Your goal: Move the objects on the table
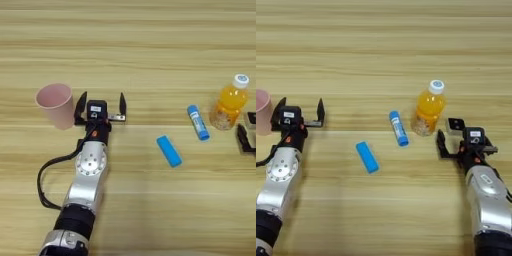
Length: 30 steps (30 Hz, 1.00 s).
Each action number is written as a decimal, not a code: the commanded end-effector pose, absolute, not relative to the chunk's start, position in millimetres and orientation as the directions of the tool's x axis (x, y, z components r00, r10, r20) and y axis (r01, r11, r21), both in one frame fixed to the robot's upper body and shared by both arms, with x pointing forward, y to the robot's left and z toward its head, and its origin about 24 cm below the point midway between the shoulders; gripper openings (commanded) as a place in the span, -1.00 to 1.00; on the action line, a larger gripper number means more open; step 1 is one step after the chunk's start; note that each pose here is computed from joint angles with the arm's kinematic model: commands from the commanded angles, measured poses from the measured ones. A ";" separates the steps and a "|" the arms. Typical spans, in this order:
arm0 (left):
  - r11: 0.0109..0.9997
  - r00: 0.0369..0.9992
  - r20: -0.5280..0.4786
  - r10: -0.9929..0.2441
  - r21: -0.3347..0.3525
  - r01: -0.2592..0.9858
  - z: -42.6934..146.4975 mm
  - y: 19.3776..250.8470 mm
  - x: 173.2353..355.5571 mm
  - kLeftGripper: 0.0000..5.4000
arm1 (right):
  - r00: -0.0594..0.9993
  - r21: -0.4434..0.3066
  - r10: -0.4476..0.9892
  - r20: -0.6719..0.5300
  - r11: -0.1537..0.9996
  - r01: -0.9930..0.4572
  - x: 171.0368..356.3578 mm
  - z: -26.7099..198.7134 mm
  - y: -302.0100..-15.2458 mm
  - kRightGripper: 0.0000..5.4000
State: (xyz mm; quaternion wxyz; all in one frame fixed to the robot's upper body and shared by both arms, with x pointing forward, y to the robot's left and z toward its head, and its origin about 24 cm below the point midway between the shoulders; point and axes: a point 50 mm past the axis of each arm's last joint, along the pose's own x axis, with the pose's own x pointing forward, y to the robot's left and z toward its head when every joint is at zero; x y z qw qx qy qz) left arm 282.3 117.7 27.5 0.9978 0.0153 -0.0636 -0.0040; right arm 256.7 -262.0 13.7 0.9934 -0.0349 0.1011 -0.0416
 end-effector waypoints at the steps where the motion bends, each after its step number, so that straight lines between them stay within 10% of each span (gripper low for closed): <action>1: 0.999 0.990 0.138 -0.016 0.033 0.011 30.3 116.5 284.9 1.00 | 0.968 -0.068 -0.100 -0.230 0.994 0.087 261.0 8.0 -268.3 0.99; 22: 0.999 0.990 0.139 -0.015 0.034 0.011 30.5 117.9 284.3 1.00 | 0.950 -0.012 -0.072 -0.303 0.997 0.072 270.0 -6.4 -265.7 0.99; 30: 0.999 0.990 0.141 -0.015 0.034 0.011 31.0 118.1 284.2 1.00 | 0.939 0.049 -0.040 -0.343 0.997 0.060 268.6 -12.1 -261.7 0.67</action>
